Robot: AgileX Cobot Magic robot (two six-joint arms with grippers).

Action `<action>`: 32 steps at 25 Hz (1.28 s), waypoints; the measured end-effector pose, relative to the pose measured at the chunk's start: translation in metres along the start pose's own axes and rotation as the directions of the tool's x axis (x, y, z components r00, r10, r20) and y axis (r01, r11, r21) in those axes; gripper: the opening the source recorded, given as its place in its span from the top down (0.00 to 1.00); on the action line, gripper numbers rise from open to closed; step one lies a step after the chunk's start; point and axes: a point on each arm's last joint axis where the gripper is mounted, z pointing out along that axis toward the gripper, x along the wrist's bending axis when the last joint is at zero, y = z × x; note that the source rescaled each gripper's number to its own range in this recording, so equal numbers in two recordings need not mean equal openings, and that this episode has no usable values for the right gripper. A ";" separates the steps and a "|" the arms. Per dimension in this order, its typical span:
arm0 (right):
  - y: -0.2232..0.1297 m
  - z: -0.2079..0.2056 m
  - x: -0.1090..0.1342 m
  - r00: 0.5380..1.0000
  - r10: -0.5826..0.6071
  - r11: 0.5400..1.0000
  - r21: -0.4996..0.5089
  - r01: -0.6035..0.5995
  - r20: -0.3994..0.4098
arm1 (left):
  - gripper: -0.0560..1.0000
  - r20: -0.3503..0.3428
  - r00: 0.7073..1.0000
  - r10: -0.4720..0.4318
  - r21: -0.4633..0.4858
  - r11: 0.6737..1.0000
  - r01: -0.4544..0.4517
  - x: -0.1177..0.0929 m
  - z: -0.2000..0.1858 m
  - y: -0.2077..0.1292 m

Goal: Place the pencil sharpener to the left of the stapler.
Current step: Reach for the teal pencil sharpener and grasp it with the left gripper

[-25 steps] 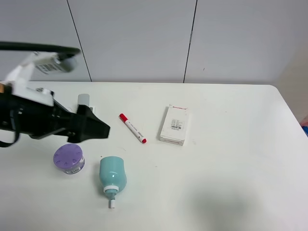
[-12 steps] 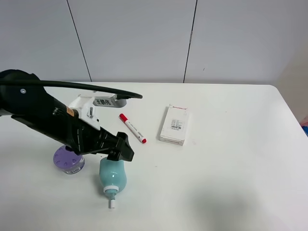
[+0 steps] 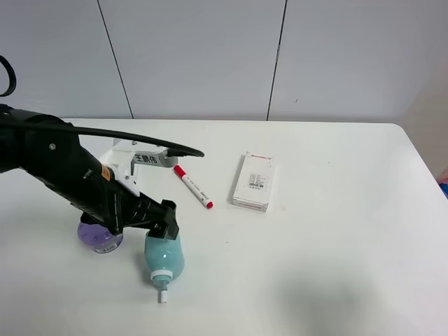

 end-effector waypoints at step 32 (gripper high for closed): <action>0.000 0.000 0.000 1.000 0.000 1.000 0.000 0.000 -0.001 | 0.01 -0.006 1.000 0.031 0.021 0.999 -0.031 -0.037 0.036 -0.003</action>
